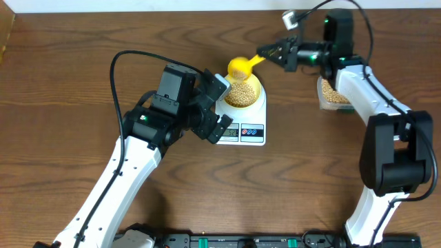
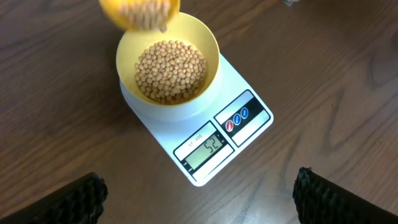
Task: Scoop item into bowl and weigh 50g on scale
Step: 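Move the empty scoop with the right gripper right, above the tub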
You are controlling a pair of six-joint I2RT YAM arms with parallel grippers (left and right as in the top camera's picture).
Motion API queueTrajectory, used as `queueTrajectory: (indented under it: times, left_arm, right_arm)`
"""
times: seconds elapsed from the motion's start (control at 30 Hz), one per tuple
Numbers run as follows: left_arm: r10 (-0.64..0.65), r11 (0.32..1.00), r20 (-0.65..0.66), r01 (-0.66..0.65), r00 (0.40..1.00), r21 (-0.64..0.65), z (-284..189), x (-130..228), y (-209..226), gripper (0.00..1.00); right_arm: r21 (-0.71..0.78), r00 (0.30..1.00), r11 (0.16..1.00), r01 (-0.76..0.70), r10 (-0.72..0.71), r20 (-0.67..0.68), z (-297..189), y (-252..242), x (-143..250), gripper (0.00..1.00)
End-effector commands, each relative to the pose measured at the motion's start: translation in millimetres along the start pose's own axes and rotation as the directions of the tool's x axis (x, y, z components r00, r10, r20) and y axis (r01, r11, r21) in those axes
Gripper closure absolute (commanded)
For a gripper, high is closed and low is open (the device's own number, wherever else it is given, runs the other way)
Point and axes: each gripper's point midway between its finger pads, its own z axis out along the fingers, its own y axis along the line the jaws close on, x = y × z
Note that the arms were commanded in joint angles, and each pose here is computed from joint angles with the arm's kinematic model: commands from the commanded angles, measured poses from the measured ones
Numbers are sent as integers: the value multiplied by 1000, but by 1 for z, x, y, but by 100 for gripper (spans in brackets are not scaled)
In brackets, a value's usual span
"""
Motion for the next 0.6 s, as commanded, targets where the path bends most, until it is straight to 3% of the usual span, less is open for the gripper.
queueTrajectory:
  times: [0.0,0.57]
  left_arm:
    - [11,1000,-12,-11,1000,11,3,4,-1,2]
    - [11,1000,-12,-11,1000,11,3,4,-1,2]
  right_arm:
    - [-22,986,986,-165,166,30,-27,-6,-10,99]
    - [78,935,955,-287,261,239,-166,-48,-36,99]
